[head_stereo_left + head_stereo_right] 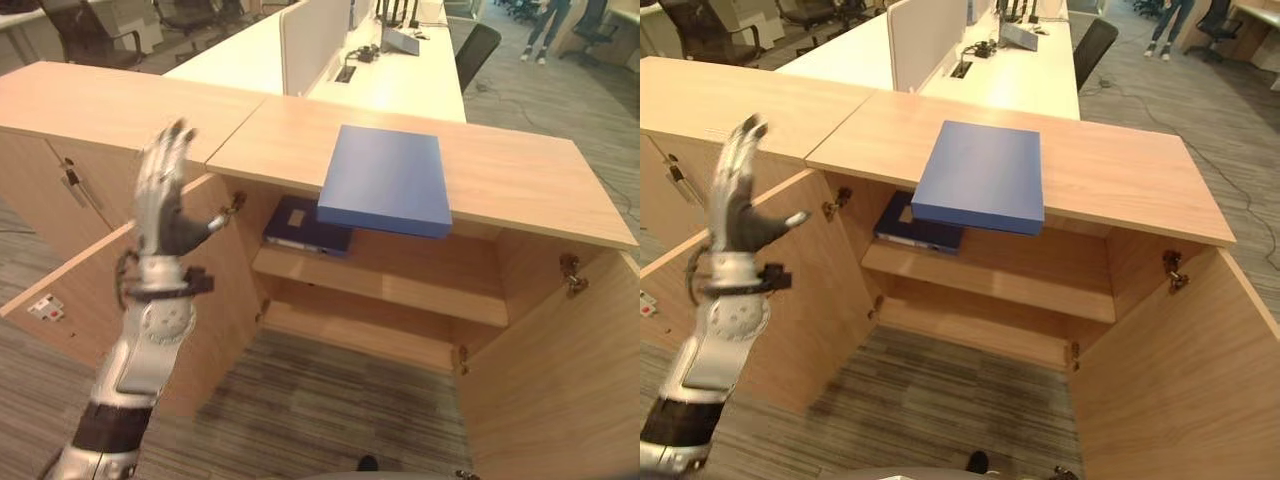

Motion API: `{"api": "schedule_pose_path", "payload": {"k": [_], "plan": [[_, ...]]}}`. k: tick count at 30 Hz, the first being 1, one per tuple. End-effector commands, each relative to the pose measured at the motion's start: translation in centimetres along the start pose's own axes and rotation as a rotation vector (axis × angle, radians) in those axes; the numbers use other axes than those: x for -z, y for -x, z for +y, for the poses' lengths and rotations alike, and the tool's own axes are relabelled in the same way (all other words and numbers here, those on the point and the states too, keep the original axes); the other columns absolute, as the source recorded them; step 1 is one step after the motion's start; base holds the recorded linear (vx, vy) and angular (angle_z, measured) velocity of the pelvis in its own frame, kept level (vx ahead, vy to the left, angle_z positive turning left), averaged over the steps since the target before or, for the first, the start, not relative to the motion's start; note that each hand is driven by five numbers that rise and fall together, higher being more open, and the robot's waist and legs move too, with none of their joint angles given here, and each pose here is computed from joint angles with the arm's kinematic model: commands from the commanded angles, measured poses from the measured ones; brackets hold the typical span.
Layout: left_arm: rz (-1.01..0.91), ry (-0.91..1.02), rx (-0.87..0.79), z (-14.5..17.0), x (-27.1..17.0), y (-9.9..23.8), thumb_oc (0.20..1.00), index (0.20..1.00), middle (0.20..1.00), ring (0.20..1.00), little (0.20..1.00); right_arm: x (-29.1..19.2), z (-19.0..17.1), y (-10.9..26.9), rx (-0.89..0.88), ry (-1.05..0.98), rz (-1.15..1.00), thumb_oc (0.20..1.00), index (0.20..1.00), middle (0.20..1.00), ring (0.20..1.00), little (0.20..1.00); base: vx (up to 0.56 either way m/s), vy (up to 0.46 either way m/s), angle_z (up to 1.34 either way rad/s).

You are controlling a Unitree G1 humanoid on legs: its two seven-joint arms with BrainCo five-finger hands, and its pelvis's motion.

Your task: Put the empty folder in the office cabinet

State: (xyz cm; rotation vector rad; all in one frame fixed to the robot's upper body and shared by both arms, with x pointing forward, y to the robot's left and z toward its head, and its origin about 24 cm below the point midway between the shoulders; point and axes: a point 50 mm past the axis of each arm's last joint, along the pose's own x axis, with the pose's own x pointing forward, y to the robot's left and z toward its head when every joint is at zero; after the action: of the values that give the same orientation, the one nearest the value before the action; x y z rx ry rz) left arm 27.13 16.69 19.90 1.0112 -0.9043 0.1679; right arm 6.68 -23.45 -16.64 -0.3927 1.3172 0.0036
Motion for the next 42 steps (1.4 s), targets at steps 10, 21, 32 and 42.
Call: {"api": "schedule_pose_path", "payload": {"k": [10, 21, 32, 42], "plan": [[-0.169, -0.037, 0.201, -5.6, -2.5, -3.3, 1.000, 1.000, 1.000, 1.000, 1.000, -0.2, 0.4, -0.1, -0.005, 0.061, 0.014, 1.000, 1.000, 1.000, 1.000, 1.000, 0.01, 0.019, -0.08], [-0.130, -0.093, 0.348, -9.4, -1.9, -2.8, 1.000, 1.000, 1.000, 1.000, 1.000, 0.9, -0.1, 0.0, 0.019, 0.038, 0.053, 1.000, 1.000, 1.000, 1.000, 1.000, 0.00, 0.008, -0.06], [-0.104, -0.283, 0.354, -10.6, -0.5, -3.5, 1.000, 1.000, 1.000, 1.000, 1.000, 0.8, -0.2, 0.0, 0.027, 0.054, 0.054, 1.000, 1.000, 1.000, 1.000, 1.000, 0.00, 0.004, -0.03], [-0.102, -0.385, 0.316, -10.7, -0.3, -5.6, 1.000, 1.000, 1.000, 1.000, 1.000, 0.8, -0.4, 0.0, 0.036, 0.078, 0.058, 1.000, 1.000, 1.000, 1.000, 1.000, 0.00, 0.000, 0.00]]}}
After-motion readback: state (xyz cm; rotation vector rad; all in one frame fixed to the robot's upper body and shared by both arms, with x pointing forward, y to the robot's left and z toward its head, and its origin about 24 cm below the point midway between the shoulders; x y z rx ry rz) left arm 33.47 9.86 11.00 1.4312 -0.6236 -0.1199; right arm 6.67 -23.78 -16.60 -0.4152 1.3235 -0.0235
